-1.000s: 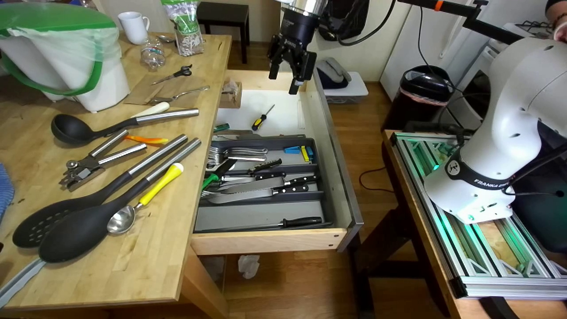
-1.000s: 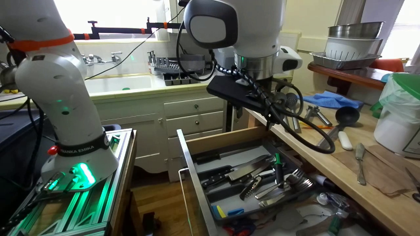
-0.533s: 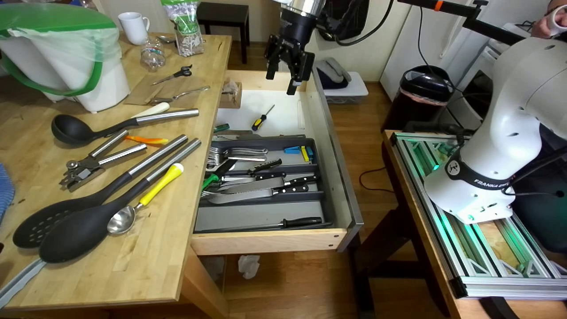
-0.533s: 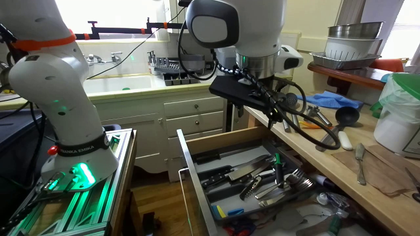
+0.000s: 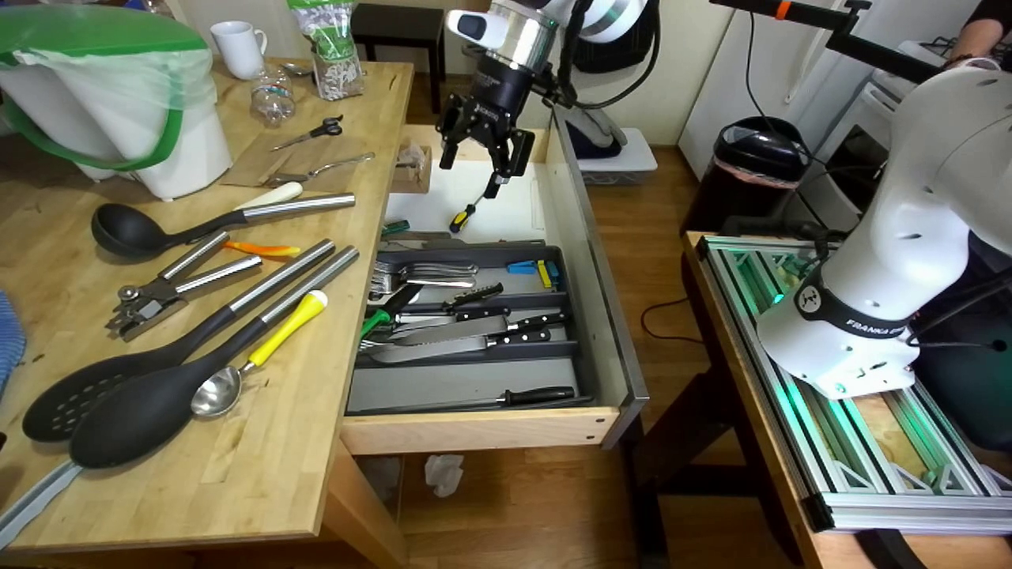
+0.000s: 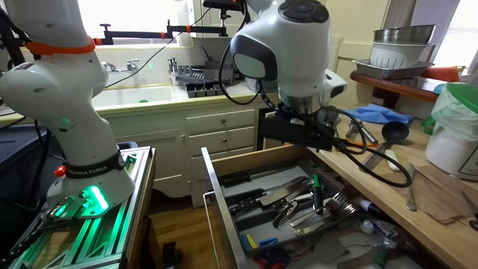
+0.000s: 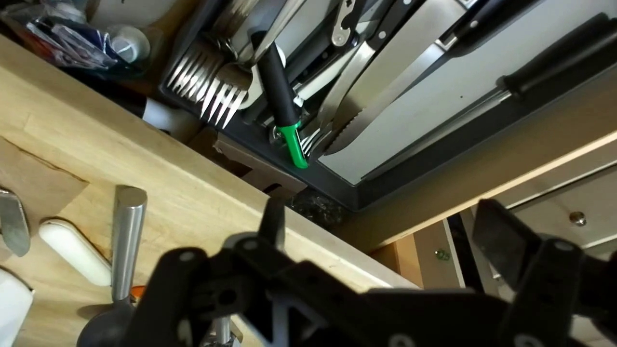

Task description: Take a peeler out of the open drawer and put it on the counter

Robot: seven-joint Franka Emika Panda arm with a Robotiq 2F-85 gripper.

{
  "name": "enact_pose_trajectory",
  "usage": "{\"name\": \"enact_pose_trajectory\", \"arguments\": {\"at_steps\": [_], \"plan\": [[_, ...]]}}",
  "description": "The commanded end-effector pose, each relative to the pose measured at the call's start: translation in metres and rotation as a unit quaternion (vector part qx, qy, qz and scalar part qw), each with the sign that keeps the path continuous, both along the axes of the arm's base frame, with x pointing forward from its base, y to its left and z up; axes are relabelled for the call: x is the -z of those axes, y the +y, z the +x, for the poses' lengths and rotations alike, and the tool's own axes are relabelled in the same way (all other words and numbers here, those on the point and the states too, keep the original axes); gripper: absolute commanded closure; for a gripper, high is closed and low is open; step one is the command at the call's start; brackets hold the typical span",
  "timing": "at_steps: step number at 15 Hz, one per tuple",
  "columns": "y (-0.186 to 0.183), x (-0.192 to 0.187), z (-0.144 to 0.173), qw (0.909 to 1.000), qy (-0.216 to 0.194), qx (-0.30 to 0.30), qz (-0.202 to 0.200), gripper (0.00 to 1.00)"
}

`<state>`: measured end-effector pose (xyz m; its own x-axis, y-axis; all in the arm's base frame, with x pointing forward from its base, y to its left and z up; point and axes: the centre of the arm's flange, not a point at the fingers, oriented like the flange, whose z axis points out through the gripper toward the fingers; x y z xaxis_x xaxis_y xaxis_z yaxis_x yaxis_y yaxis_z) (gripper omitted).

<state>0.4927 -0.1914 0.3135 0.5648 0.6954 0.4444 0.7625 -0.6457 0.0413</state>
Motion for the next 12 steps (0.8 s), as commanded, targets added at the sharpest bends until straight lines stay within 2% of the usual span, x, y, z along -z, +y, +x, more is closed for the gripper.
{"name": "enact_pose_trajectory", "arguments": {"at_steps": [1,9,12], "plan": [[-0.02,0.044,0.03,0.9991,-0.025,-0.032,-0.007,0.0],[-0.032,0.097,0.06,0.9966,-0.024,-0.078,0.004,0.0],[-0.025,0.091,0.053,0.9974,-0.009,-0.072,0.0,0.0]]}}
